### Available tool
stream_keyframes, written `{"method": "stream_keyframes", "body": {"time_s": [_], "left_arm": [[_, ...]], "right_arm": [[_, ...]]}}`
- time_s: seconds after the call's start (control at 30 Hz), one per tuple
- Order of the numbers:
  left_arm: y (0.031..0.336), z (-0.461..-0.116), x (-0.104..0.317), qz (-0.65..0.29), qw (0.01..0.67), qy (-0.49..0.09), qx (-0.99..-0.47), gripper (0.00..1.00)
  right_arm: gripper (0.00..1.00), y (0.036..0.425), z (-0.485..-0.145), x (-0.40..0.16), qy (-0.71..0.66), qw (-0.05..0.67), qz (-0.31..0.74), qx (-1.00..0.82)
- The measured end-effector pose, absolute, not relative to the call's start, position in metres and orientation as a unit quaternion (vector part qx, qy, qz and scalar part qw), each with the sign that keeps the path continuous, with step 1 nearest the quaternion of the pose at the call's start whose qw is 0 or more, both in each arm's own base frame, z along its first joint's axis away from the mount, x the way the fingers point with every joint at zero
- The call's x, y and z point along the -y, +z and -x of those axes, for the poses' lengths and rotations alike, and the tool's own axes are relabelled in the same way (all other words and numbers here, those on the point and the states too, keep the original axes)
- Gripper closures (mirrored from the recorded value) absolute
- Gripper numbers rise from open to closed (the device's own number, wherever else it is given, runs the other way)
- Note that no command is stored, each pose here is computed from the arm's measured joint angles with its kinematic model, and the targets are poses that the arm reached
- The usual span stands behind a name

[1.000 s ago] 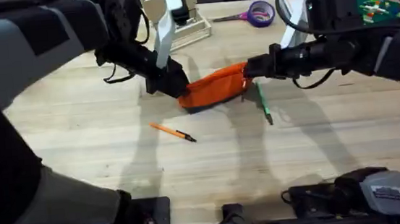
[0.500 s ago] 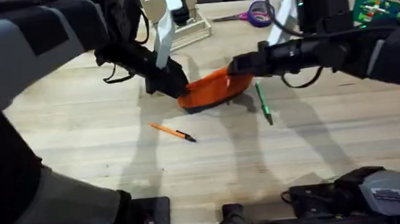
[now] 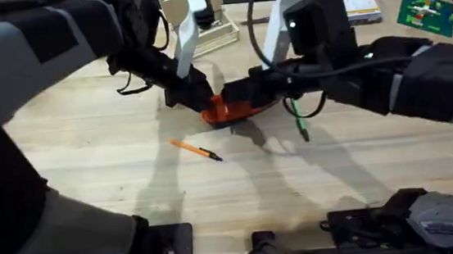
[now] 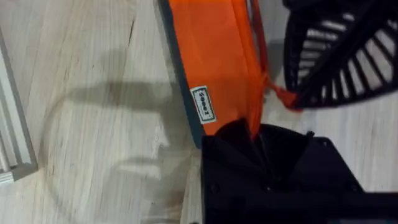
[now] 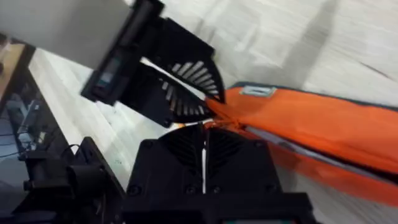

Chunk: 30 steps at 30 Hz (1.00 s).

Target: Unzip the bag, pick up the pens from the table one at a time and place them inside, then zip the bag closed.

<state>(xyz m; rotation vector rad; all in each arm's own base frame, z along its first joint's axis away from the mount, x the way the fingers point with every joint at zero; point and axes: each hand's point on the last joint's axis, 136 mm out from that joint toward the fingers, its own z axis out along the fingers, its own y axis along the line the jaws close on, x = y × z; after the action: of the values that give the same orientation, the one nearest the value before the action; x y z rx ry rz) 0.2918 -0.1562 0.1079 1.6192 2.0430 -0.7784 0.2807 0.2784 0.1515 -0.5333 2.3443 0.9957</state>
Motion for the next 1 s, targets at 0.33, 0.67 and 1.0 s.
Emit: {"method": "stream_keyframes", "body": {"time_s": [0.33,0.67,1.0], "left_arm": [[0.107,-0.291,0.153,-0.583,0.205,-0.276,-0.736,0.959],[0.106,-0.292,0.152,-0.585,0.206,-0.274,-0.735,0.959],[0.107,-0.293,0.153,-0.585,0.209,-0.275,-0.734,0.959]], "right_arm": [[0.969,0.152,-0.275,-0.303,0.366,0.283,0.206,-0.863],[0.635,0.150,-0.276,-0.296,0.348,0.288,0.201,-0.869],[0.005,0.185,-0.254,-0.271,0.345,0.304,0.247,-0.853]]}}
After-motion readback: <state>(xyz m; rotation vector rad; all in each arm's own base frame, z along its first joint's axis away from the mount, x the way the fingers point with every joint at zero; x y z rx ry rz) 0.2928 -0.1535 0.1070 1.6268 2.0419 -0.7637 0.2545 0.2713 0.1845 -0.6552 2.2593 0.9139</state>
